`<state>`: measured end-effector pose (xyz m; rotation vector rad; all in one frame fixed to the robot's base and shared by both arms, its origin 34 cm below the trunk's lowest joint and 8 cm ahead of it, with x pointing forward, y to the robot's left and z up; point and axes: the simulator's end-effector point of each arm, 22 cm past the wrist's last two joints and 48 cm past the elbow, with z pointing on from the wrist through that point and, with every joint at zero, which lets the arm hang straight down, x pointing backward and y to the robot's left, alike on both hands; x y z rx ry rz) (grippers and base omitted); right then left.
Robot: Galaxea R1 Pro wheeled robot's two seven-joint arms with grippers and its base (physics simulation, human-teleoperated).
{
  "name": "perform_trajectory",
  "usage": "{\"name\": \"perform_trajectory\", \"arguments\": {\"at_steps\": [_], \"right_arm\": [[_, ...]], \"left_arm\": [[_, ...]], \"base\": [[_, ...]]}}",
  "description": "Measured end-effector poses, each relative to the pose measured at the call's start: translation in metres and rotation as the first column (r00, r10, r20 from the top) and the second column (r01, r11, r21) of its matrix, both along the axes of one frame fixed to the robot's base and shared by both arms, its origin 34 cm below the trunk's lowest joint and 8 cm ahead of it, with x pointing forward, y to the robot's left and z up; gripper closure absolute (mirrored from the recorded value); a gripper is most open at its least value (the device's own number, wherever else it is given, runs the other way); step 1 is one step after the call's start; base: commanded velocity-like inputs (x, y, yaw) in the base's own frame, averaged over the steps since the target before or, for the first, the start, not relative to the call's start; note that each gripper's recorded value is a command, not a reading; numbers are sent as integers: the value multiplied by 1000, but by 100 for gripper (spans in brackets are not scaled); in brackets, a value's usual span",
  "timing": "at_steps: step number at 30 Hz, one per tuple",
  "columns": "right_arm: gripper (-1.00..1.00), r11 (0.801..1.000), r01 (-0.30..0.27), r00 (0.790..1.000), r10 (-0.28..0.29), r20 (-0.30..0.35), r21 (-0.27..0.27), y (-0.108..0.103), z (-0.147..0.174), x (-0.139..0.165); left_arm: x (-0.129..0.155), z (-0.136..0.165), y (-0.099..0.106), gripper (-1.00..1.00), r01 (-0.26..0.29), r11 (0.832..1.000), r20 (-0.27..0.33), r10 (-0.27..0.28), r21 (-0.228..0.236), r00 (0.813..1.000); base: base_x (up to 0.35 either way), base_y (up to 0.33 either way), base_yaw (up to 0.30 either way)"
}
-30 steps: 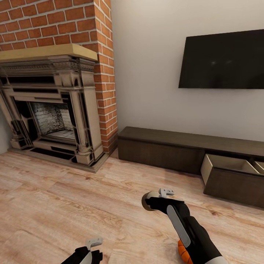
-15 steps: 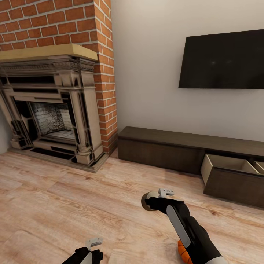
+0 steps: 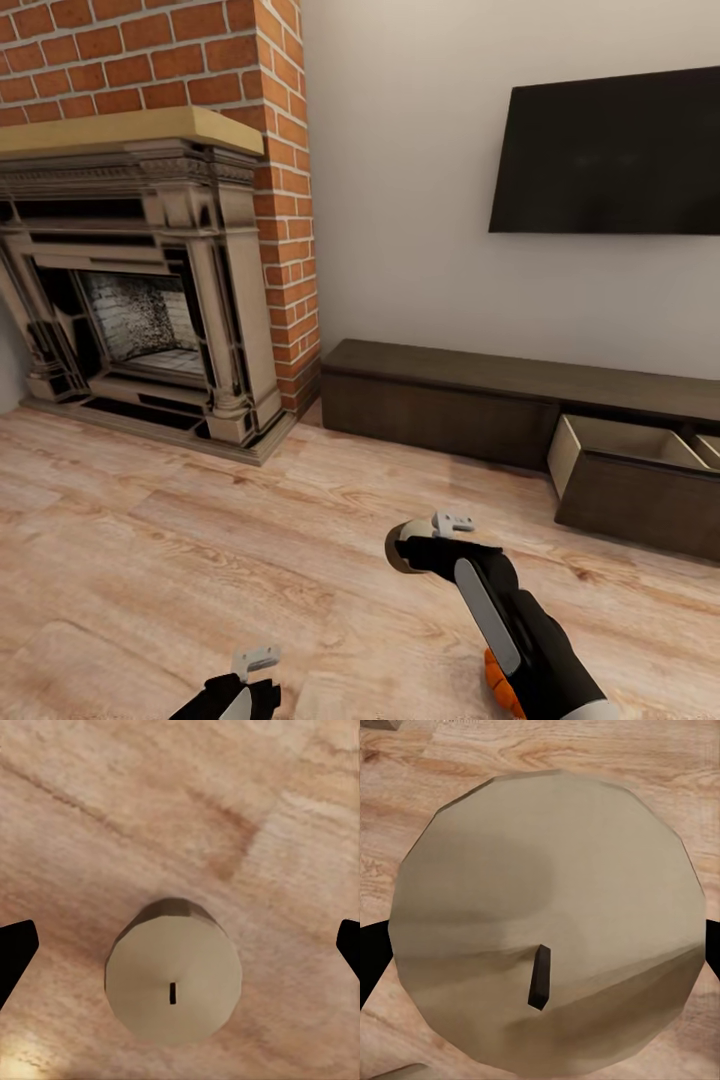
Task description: Place each of the two pumpkins and all three candles from the living room inside a cabinet in the living room (use any cabinet), then make sure every cabinet is closed, and position the cauldron so it is next to a table in the living room.
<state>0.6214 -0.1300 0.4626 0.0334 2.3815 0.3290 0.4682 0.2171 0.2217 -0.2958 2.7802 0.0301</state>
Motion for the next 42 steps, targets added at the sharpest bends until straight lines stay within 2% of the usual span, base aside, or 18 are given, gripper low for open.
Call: {"name": "perform_trajectory", "arguments": {"at_steps": [14,26,42], "right_arm": [[100,999,-26,999,24,34,45,11,13,-18],[100,997,-50,998,48,34,55,15,22,-30],[100,998,-44,998,46,-32,54,10,-13,-33]], "left_arm": [[-12,-21,1,-100,-5,1000,-33,5,4,999],[-9,-24,0,-100,7,1000,-16,-7,13,1000],[-28,-49,-3,-100,17,1000,-75,-16,15,997]], "base": [[0,0,0],[0,0,0],[0,0,0]]}}
